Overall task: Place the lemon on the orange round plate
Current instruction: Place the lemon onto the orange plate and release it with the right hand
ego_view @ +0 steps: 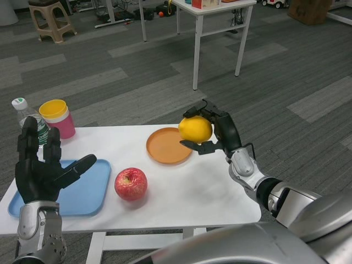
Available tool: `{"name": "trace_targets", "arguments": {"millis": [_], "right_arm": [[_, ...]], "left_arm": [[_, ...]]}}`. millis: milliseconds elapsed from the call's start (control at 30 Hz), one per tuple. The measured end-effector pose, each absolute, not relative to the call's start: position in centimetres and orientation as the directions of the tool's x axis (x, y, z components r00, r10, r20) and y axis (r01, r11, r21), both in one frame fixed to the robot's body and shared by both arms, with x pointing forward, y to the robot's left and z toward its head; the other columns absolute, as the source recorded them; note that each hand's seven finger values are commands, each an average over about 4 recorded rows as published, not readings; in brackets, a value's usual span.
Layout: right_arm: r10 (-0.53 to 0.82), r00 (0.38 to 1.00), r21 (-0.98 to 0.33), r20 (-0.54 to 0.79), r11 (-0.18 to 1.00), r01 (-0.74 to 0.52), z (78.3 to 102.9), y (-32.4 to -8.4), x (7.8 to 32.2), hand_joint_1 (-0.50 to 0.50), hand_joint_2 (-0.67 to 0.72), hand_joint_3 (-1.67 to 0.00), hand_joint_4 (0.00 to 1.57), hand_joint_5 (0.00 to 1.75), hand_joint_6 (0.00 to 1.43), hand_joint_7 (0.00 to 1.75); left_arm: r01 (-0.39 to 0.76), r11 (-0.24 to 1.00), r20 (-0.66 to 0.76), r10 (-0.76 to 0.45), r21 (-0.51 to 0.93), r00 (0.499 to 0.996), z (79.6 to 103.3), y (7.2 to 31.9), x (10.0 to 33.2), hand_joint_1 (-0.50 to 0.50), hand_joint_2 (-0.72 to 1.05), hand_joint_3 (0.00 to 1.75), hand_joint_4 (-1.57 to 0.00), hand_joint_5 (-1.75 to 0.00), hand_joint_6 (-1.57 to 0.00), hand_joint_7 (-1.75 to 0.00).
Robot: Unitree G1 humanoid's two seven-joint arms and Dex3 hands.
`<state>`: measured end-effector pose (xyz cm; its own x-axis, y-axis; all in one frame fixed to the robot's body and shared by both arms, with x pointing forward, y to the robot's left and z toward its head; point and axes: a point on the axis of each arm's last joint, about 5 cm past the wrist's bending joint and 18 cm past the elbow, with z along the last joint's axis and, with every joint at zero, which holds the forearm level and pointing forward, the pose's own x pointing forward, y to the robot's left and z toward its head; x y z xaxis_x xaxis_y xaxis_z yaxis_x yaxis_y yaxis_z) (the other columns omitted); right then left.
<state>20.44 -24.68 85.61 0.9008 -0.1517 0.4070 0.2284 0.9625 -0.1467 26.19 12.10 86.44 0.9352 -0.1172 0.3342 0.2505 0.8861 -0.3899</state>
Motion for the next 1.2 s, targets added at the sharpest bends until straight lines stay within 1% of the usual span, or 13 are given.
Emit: {"name": "trace_targets", "arguments": {"millis": [400, 600, 700, 733, 833, 933, 1033, 1133, 1200], "right_arm": [[-0.152, 0.901, -0.148, 0.406, 0.962, 0.229, 85.6, -24.7, 20.4, -0.38, -0.6, -1.11, 1.0, 1.36, 1.2, 1.61], [-0.161, 0.906, -0.16, 0.392, 0.958, 0.24, 85.4, -24.8, 20.4, -0.38, -0.6, -1.11, 1.06, 1.36, 1.21, 1.61], [-0.161, 0.908, -0.184, 0.388, 0.951, 0.248, 85.3, -24.8, 20.9, -0.39, -0.6, -1.11, 1.18, 1.36, 1.25, 1.61], [-0.162, 0.908, -0.198, 0.388, 0.947, 0.253, 85.4, -24.7, 21.2, -0.4, -0.6, -1.11, 1.23, 1.38, 1.26, 1.61], [-0.159, 0.906, -0.233, 0.392, 0.935, 0.266, 85.7, -24.4, 22.4, -0.42, -0.6, -1.11, 1.31, 1.45, 1.28, 1.62], [-0.159, 0.9, -0.26, 0.405, 0.924, 0.28, 86.2, -23.7, 23.8, -0.42, -0.6, -1.17, 1.4, 1.45, 1.28, 1.68], [-0.158, 0.898, -0.283, 0.411, 0.914, 0.29, 86.6, -23.3, 24.7, -0.42, -0.6, -1.19, 1.49, 1.45, 1.3, 1.66], [-0.162, 0.908, -0.33, 0.387, 0.895, 0.301, 86.8, -22.7, 25.6, -0.42, -0.6, -1.19, 1.54, 1.45, 1.31, 1.64], [-0.159, 0.915, -0.365, 0.37, 0.881, 0.3, 86.9, -22.3, 26.3, -0.42, -0.6, -1.19, 1.54, 1.45, 1.29, 1.68]], "left_arm": [[0.249, 0.886, 0.333, -0.117, -0.39, 0.936, 86.4, 12.1, 26.2, 0.5, 0.34, 0.09, 0.0, -0.31, 0.0, -0.14], [0.249, 0.887, 0.333, -0.116, -0.39, 0.936, 86.4, 12.1, 26.2, 0.5, 0.34, 0.09, 0.0, -0.31, 0.0, -0.14], [0.249, 0.887, 0.334, -0.116, -0.389, 0.936, 86.4, 12.1, 26.2, 0.5, 0.34, 0.09, 0.0, -0.31, 0.0, -0.14], [0.249, 0.887, 0.334, -0.117, -0.388, 0.935, 86.4, 12.1, 26.2, 0.5, 0.34, 0.09, 0.0, -0.31, 0.0, -0.14], [0.251, 0.888, 0.335, -0.119, -0.386, 0.935, 86.4, 12.1, 26.2, 0.5, 0.34, 0.09, 0.0, -0.31, 0.0, -0.14], [0.252, 0.888, 0.334, -0.12, -0.384, 0.935, 86.4, 12.1, 26.1, 0.5, 0.34, 0.09, 0.0, -0.31, 0.0, -0.14], [0.253, 0.889, 0.335, -0.121, -0.383, 0.934, 86.4, 12.1, 26.2, 0.5, 0.34, 0.09, 0.0, -0.31, 0.0, -0.14], [0.254, 0.888, 0.336, -0.122, -0.384, 0.934, 86.4, 12.0, 26.2, 0.5, 0.34, 0.09, 0.0, -0.31, 0.0, -0.14], [0.256, 0.887, 0.337, -0.123, -0.385, 0.934, 86.5, 11.9, 26.2, 0.5, 0.34, 0.09, 0.0, -0.31, 0.0, -0.14]]}}
